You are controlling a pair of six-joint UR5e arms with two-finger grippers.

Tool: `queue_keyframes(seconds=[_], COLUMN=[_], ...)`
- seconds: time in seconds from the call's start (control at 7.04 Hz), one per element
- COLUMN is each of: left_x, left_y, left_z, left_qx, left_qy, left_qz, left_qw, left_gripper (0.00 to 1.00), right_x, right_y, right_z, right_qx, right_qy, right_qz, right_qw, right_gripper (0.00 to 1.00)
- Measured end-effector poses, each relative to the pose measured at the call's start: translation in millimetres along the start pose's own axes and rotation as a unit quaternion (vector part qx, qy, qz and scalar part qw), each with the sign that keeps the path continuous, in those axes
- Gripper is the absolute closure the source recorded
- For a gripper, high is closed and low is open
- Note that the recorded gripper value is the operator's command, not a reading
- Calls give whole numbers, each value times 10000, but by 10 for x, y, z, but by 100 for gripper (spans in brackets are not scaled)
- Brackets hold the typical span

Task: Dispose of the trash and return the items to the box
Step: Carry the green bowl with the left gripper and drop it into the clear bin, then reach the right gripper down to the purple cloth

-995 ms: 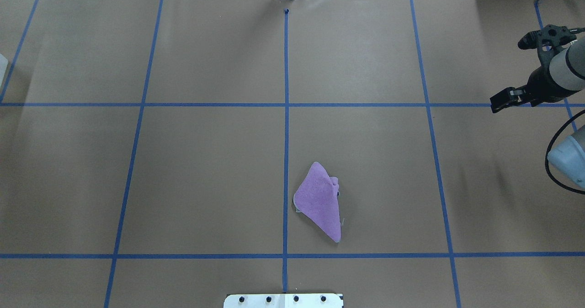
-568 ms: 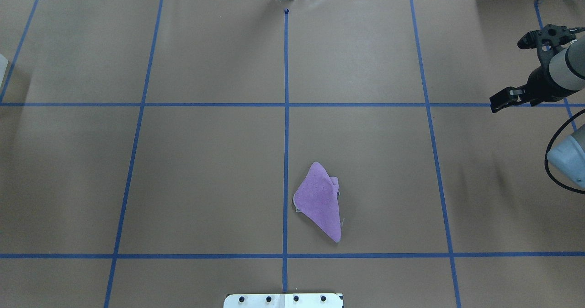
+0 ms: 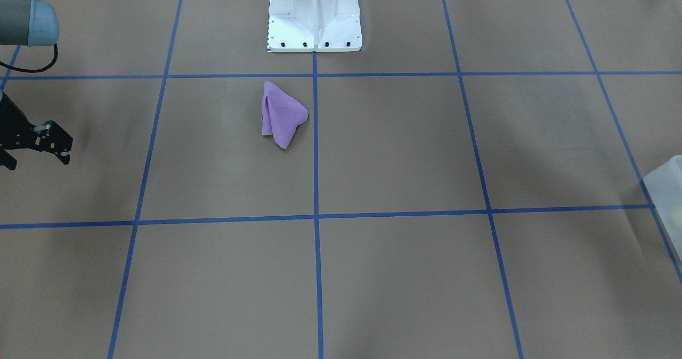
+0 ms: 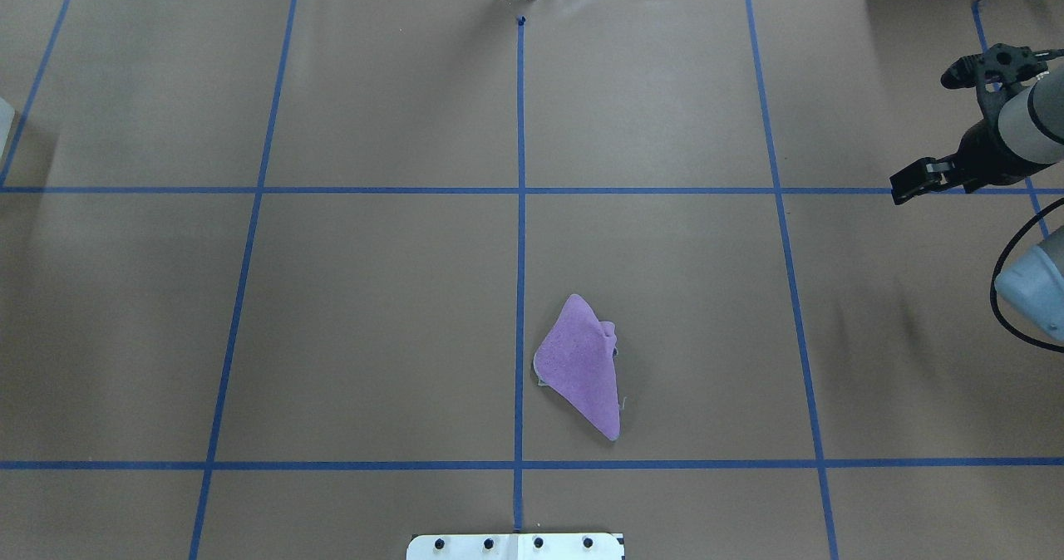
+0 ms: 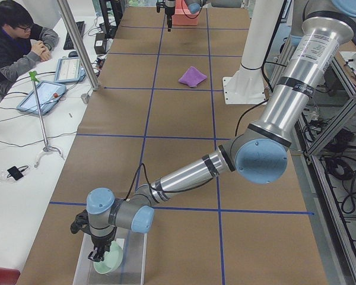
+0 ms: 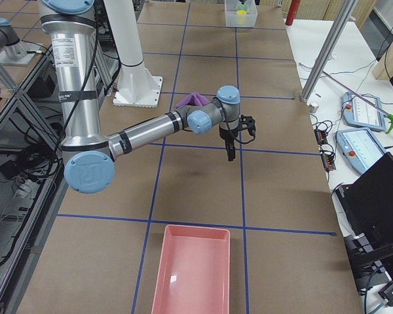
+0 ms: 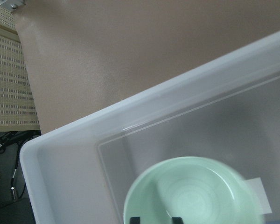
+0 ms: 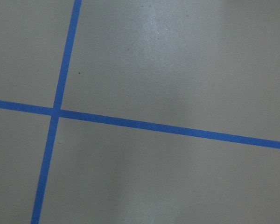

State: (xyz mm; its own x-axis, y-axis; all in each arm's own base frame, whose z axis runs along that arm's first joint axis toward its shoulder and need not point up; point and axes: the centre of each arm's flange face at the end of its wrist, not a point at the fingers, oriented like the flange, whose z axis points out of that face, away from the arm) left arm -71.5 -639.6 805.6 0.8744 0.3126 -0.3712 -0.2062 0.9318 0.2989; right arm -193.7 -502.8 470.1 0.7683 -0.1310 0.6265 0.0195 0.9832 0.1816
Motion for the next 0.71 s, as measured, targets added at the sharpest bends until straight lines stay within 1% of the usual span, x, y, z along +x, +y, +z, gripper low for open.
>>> queue_keyframes(seconds=[0.14, 0.28, 0.57, 0.71], left_x=[-47, -79, -34, 58], left_y=[-57, -170, -499, -652], left_z=[-87, -234, -716, -975], left_qx=[77, 158, 174, 134], left_qy=[7, 143, 708, 989], left_qz=[89, 81, -167, -313], left_qw=[9999, 9997, 9972, 9945], left_gripper=[1, 1, 1, 1], right_x=[-1, -13, -176, -432], right_y=[-1, -8, -40, -46], right_z=[-1, -12, -65, -97], right_qx=[2, 13, 66, 89], right_qy=[0, -9, -98, -222], right_qz=[0, -6, 126, 293], right_qw=[10000, 10000, 9999, 9993], right_gripper=[0, 0, 0, 0])
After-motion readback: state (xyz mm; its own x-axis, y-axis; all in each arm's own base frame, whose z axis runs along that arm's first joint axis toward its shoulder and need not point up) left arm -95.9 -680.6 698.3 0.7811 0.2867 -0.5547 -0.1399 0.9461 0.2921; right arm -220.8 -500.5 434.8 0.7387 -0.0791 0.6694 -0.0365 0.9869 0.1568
